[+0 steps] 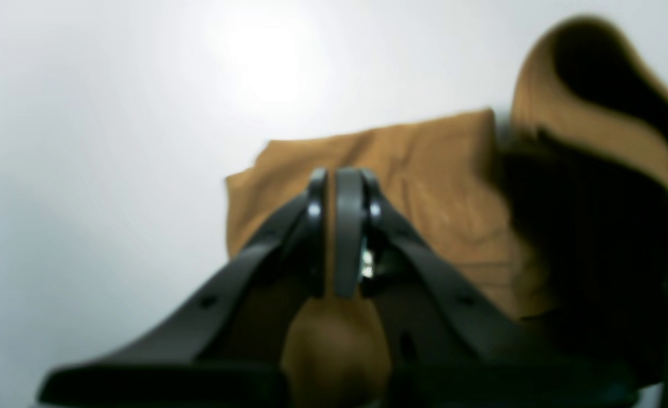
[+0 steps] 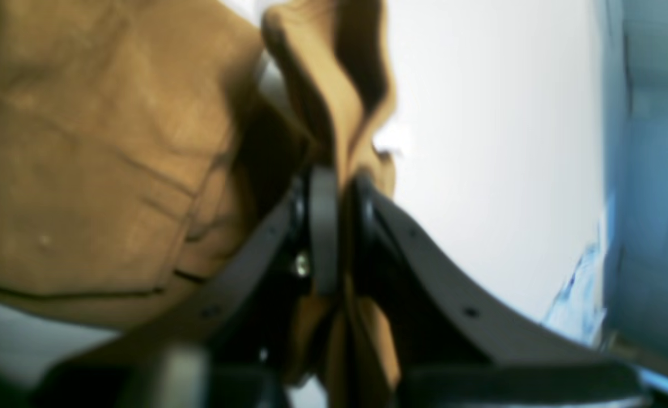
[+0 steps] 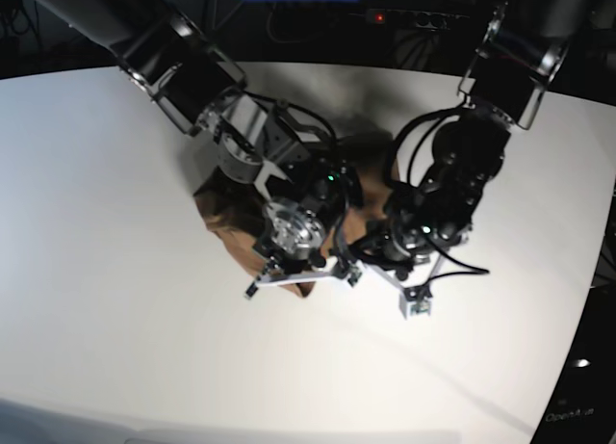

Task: Fold the T-shirt properly
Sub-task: 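Open the left gripper and withdraw it from the bundle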

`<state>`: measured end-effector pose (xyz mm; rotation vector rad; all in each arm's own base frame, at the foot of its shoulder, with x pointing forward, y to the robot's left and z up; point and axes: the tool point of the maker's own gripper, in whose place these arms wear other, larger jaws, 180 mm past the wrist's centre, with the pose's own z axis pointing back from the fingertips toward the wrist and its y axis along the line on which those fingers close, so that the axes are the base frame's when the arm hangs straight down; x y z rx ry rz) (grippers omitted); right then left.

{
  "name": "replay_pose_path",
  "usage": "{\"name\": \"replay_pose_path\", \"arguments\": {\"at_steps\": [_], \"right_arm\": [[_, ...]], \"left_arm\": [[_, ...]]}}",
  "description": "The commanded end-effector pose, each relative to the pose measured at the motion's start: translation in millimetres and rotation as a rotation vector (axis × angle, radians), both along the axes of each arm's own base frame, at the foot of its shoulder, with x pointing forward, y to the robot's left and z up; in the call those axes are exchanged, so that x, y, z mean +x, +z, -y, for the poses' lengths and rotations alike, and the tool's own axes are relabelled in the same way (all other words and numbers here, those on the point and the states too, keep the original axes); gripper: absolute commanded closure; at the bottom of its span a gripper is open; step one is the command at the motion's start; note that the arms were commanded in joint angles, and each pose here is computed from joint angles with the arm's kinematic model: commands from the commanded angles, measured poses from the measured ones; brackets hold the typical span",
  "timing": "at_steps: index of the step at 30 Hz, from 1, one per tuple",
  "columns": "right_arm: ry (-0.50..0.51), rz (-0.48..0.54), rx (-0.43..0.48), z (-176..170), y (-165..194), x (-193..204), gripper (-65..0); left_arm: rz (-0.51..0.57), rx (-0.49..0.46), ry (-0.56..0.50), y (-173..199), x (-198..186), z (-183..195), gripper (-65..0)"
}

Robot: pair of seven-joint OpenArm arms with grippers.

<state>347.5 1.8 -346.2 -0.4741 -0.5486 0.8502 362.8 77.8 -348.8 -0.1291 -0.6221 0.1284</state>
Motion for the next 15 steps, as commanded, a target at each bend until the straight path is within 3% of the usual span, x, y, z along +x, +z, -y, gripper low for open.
{"name": "replay_pose_path", "arguments": {"at_steps": [1, 4, 15], "right_arm": [[-0.009, 0.042, -0.012, 5, 12, 10, -1.9], [-0.01, 0.045, -0.015, 6, 13, 11, -1.9], [-0.006, 0.047, -0.017, 6, 12, 13, -1.9]], "left_arm": [[0.074, -0.031, -0.006, 26, 12, 3, -2.3], [0.047, -0.065, -0.016, 36, 4, 6, -2.3], [-0.152, -0.033, 0.036, -19, -44, -21, -2.3]]}}
